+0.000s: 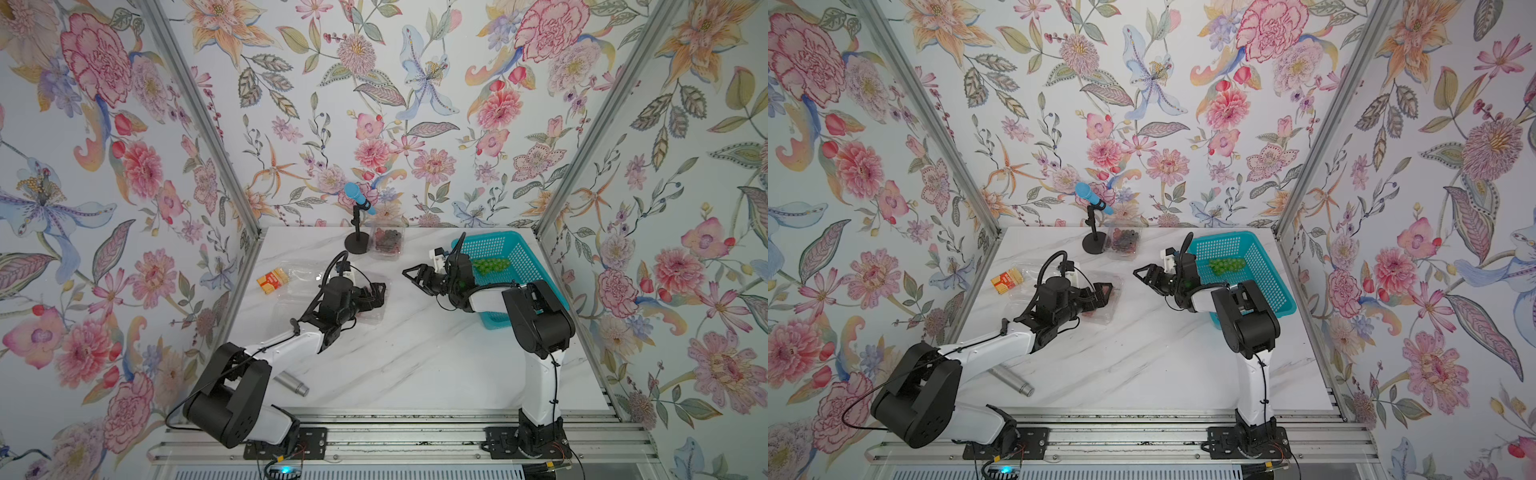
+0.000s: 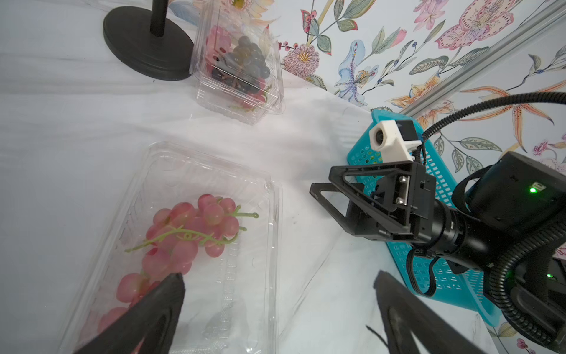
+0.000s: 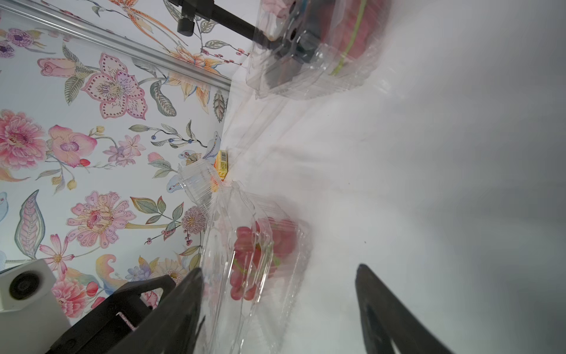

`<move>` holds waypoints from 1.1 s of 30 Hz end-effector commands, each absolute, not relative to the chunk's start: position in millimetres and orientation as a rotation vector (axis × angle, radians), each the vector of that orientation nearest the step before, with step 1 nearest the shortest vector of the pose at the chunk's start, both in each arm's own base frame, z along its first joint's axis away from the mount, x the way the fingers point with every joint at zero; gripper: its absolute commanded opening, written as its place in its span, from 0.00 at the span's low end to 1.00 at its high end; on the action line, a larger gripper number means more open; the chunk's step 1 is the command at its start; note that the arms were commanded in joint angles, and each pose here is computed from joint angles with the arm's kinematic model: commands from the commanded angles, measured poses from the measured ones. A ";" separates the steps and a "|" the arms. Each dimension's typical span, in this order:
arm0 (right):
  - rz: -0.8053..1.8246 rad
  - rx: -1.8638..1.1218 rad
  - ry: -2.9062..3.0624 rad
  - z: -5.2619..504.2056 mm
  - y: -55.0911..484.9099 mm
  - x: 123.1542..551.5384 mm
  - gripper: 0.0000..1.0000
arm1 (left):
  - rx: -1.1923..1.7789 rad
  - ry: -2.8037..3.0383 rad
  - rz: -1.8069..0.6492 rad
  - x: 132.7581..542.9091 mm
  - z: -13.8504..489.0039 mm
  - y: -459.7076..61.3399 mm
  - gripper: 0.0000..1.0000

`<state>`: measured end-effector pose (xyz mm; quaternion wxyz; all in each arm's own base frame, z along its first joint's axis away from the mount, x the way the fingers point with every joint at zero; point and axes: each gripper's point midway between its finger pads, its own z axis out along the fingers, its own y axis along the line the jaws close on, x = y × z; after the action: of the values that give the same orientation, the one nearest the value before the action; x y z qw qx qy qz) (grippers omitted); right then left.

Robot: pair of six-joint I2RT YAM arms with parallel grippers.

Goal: Pack grapes into containers
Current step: Close the packing box at the center of the board.

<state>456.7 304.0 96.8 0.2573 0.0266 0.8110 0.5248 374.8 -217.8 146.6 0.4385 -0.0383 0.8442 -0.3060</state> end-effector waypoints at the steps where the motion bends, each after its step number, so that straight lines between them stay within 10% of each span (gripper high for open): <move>1: 1.456 0.041 2.216 90.6 317.9 456.5 0.73 | -0.075 2.075 -0.806 379.3 149.6 -231.7 1.00; 25: 1.561 0.022 2.211 75.2 366.5 464.6 0.30 | -0.083 2.158 -0.793 363.6 103.9 -228.9 1.00; 33: 1.579 0.034 2.201 73.7 367.7 466.2 0.30 | -0.088 2.169 -0.779 361.4 98.4 -225.5 1.00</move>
<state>464.2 361.6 70.0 0.2120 0.0152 0.8025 0.5575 367.9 -227.0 115.4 0.4232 -0.0303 0.8484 -0.3165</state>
